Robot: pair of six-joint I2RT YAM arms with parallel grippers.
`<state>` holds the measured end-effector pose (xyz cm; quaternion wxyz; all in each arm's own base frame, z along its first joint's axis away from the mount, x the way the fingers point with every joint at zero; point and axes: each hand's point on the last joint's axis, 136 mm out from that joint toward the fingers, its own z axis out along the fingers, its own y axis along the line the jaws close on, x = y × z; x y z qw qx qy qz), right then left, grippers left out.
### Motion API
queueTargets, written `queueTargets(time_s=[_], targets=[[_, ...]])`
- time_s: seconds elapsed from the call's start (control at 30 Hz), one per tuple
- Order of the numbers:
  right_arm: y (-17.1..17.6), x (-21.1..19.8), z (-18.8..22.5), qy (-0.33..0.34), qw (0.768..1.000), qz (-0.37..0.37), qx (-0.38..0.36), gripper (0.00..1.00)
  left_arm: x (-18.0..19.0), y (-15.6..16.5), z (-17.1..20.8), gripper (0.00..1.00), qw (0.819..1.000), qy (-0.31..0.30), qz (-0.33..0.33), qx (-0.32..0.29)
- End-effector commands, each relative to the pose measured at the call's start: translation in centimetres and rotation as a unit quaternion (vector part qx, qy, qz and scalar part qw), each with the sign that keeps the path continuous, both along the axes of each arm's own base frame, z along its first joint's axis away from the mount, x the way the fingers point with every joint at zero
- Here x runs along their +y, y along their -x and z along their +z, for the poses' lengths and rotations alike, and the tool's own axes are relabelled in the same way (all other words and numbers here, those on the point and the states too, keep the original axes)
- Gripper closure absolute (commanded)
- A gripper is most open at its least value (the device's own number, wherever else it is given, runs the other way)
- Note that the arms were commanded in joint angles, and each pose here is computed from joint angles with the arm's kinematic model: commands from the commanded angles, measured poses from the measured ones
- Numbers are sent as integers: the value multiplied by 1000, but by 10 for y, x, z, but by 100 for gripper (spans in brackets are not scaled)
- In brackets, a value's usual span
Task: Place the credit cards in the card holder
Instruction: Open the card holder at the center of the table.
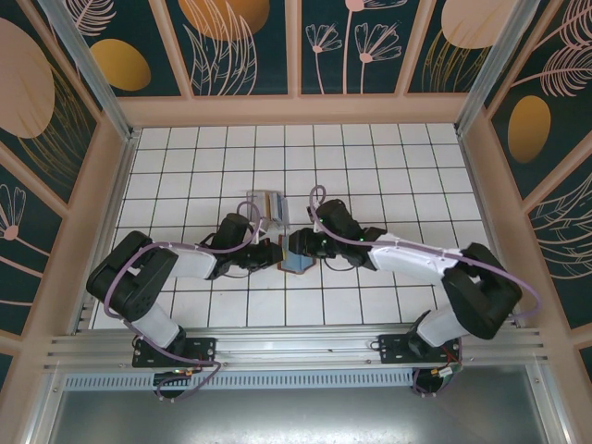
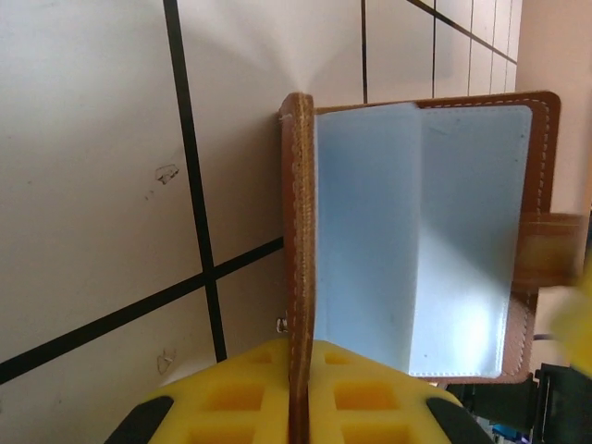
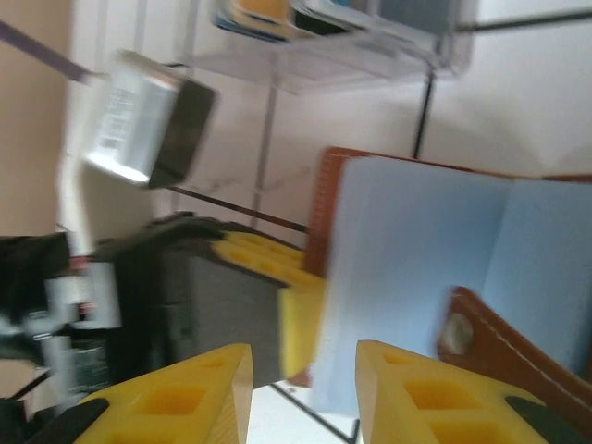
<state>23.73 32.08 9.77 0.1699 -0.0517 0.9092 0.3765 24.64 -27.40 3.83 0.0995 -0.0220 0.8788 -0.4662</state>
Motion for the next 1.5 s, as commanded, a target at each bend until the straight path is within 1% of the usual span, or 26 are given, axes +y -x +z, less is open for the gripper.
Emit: queueTargets(time_s=[0.0,0.07,0.17,0.27,0.33,0.37,0.43,0.53,0.6,0.73,0.77,0.87,0.97,1.1,1.2,1.3,1.47], targets=[[4,2,-12,2,1000,0,22,65,0,-1,6,88,1000,15,12,-2],[6,5,-13,3,1000,8,26,65,2,-2,4,89,1000,11,18,-2],[7,14,4,0,1000,17,7,65,1,-3,4,90,1000,13,19,2],[9,24,17,-28,999,25,4,67,1,-4,6,90,1000,13,22,-1],[12,28,11,-37,999,29,14,71,1,-5,7,93,1000,16,25,0],[13,28,3,-36,999,26,22,75,-1,-5,9,95,999,20,26,5],[16,25,-8,-22,999,23,10,77,-4,-5,14,100,999,37,29,20],[20,14,-15,13,999,26,-36,74,-4,-9,19,100,997,38,48,37],[23,4,-20,25,998,28,-49,71,0,-13,23,100,997,17,64,41],[34,2,-18,4,996,54,-67,62,5,-17,34,100,997,-2,74,35],[34,3,-19,10,996,59,-73,61,5,-18,35,100,996,-1,78,39],[22,-6,-28,68,993,36,-93,57,-3,-17,37,100,995,17,70,64],[9,-18,-36,102,989,-3,-109,54,-4,-17,31,100,995,12,69,76],[-5,-38,-36,127,983,-69,-110,52,-5,-17,31,100,994,9,70,78],[-12,-58,-46,139,980,-113,-89,51,-4,-18,30,100,996,-4,62,68],[-16,-69,-43,127,981,-135,-64,52,-5,-19,29,100,996,-10,56,65],[-14,-62,-14,56,990,-122,-46,53,-5,-18,19,100,997,-43,43,55]])
